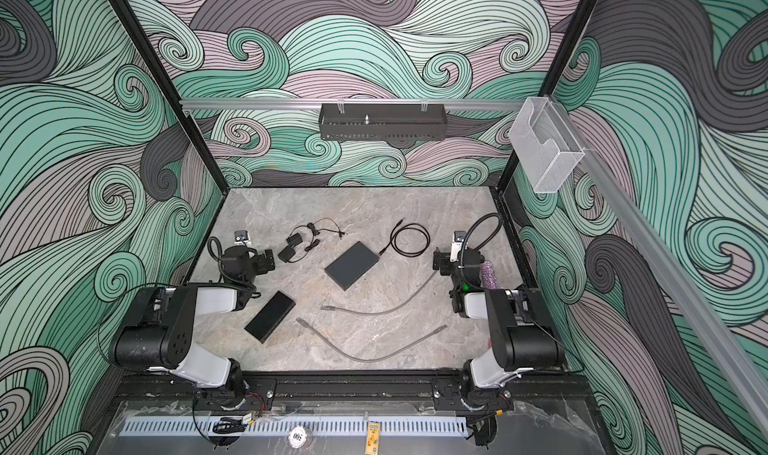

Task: Insert the plug into the switch port

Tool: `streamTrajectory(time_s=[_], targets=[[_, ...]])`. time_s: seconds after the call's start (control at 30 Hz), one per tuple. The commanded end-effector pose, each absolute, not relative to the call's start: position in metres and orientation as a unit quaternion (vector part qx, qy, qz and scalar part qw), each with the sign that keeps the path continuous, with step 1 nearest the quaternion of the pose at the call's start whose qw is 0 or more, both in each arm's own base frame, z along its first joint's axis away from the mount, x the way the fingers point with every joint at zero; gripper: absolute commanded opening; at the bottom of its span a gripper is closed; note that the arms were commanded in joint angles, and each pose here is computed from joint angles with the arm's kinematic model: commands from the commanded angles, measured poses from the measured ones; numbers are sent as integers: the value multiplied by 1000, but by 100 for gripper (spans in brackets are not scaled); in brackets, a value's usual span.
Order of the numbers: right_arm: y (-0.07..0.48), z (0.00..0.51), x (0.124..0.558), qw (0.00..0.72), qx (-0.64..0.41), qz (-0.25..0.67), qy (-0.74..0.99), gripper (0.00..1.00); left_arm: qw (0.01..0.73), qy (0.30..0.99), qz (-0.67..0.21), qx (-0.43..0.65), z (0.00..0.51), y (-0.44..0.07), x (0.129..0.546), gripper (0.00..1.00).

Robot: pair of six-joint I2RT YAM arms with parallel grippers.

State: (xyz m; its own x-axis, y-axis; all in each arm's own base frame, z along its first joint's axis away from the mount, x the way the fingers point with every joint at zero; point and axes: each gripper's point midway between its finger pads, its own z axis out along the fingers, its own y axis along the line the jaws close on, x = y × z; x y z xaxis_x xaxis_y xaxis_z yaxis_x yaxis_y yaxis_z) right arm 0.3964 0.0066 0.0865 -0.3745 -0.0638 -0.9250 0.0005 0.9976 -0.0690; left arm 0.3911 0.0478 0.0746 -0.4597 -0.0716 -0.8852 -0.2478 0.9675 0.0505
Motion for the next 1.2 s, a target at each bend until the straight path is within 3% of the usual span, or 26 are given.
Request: streamTrajectory(time_s=[0.0,0.23,0.8,0.9,1.0,1.1,1.13,1.17], targets=[[10,91,397,566,-25,-25,824,99,521,844,81,-99,85,49,396,99],[10,90,400,560,-27,-8,828,99,532,842,19,-83,84,45,395,99],[13,93,396,570,-34,-23,820,99,540,840,37,-31,90,25,395,98],[27,127,387,596,-59,-29,801,99,559,826,71,11,120,8,390,99],[9,188,369,582,62,-9,811,99,552,832,58,-9,157,-13,384,99],[-30,205,326,547,295,19,783,99,608,789,-42,-77,185,-27,373,98],[-33,205,317,550,339,54,761,99,613,776,-85,-119,191,-29,368,99],[-18,211,318,566,310,109,756,99,611,768,-136,-140,196,-38,363,99]])
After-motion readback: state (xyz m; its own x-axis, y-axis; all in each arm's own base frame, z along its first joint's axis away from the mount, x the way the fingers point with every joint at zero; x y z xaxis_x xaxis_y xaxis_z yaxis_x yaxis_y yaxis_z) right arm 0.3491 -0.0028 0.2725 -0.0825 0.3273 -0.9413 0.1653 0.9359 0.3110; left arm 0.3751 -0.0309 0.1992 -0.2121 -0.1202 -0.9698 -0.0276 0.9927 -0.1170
